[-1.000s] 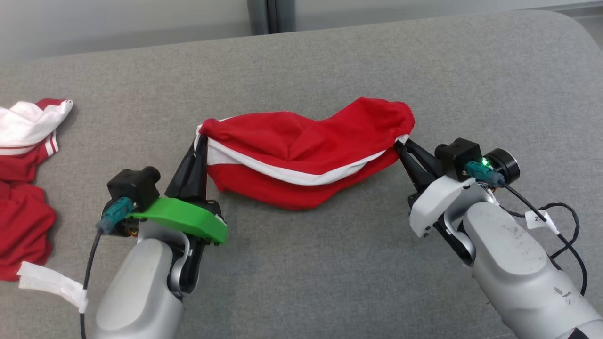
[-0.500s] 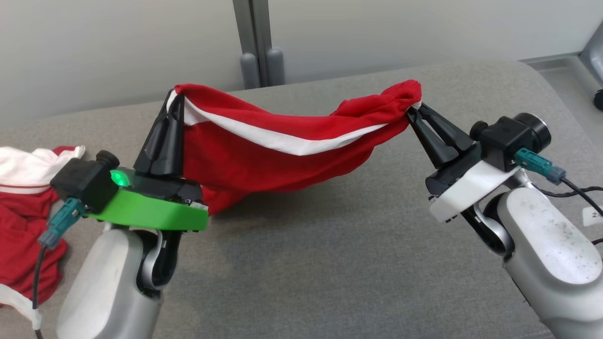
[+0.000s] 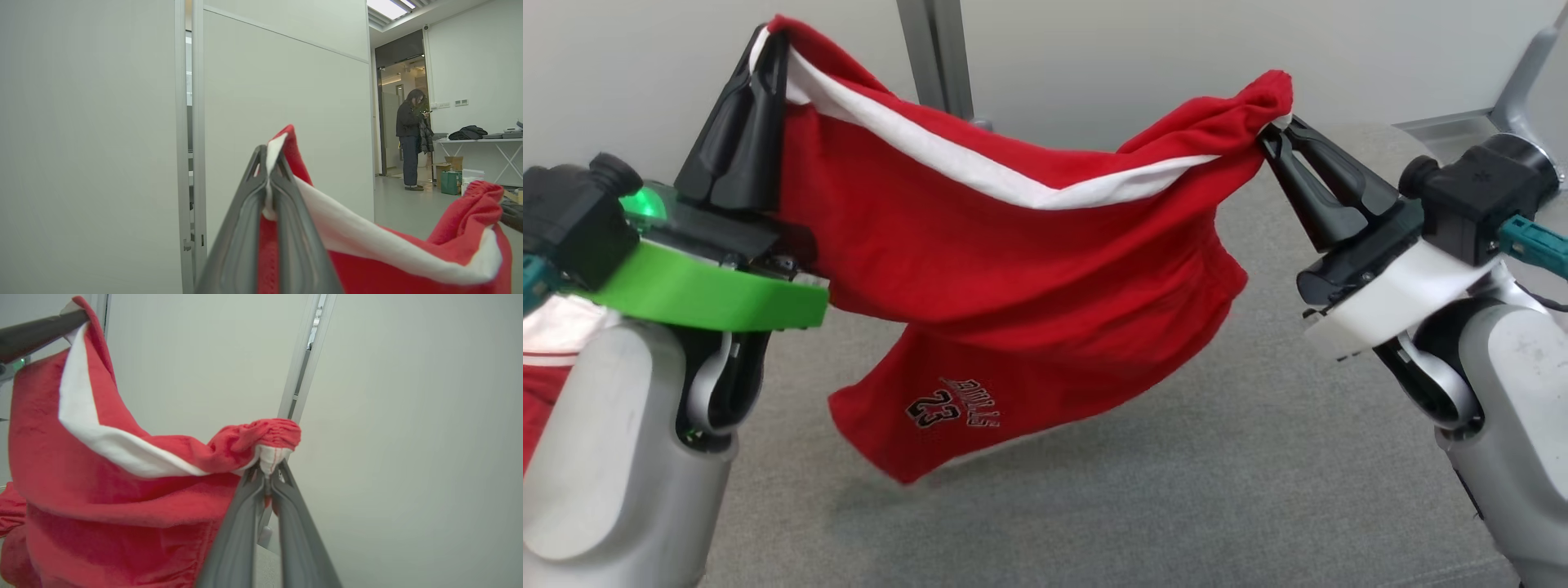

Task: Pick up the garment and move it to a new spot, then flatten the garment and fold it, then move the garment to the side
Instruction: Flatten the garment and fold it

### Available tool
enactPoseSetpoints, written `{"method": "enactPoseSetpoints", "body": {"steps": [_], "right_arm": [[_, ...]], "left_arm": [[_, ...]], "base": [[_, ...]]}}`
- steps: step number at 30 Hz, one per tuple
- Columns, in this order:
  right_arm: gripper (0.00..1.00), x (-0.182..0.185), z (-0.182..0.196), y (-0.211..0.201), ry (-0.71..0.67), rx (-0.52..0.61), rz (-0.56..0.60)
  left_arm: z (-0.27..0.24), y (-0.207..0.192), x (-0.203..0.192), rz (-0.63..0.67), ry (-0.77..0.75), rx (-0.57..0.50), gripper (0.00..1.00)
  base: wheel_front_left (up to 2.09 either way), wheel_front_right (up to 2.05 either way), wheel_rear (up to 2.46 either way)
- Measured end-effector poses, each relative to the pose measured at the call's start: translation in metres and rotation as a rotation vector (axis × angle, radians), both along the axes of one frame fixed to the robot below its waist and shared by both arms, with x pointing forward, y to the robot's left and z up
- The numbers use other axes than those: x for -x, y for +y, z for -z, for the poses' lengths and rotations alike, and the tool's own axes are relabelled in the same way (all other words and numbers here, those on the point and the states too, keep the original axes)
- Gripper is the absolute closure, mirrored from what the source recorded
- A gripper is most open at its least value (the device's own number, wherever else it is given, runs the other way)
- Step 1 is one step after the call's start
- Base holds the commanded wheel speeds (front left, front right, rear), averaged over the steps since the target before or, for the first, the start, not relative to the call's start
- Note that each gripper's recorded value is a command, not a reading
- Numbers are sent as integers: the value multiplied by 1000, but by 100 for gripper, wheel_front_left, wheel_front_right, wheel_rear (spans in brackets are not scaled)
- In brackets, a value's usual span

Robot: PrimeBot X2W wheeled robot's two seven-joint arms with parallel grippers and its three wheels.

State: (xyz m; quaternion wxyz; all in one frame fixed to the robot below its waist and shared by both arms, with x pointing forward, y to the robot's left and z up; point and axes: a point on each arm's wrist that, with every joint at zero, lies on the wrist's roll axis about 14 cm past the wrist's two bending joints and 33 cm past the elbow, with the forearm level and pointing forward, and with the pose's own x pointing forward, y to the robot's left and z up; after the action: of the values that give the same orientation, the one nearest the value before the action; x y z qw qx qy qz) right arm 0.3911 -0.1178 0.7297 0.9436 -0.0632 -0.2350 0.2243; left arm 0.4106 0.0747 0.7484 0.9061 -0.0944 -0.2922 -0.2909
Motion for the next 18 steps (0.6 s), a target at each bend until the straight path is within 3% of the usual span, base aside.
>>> {"method": "enactPoseSetpoints", "body": {"steps": [5, 12, 18], "right_arm": [[100, -35, -3, 10, 14, 9, -3], [100, -116, -18, 20, -40, 33, 37], [100, -187, 26, 20, 24, 39, 82]], "left_arm": [[-10, -3, -33, 0, 7, -6, 100], [-28, 2, -110, -77, -39, -53, 100], [10, -5, -178, -96, 22, -62, 100]], "base": [[0, 0, 0], [0, 0, 0], [0, 0, 0]]}}
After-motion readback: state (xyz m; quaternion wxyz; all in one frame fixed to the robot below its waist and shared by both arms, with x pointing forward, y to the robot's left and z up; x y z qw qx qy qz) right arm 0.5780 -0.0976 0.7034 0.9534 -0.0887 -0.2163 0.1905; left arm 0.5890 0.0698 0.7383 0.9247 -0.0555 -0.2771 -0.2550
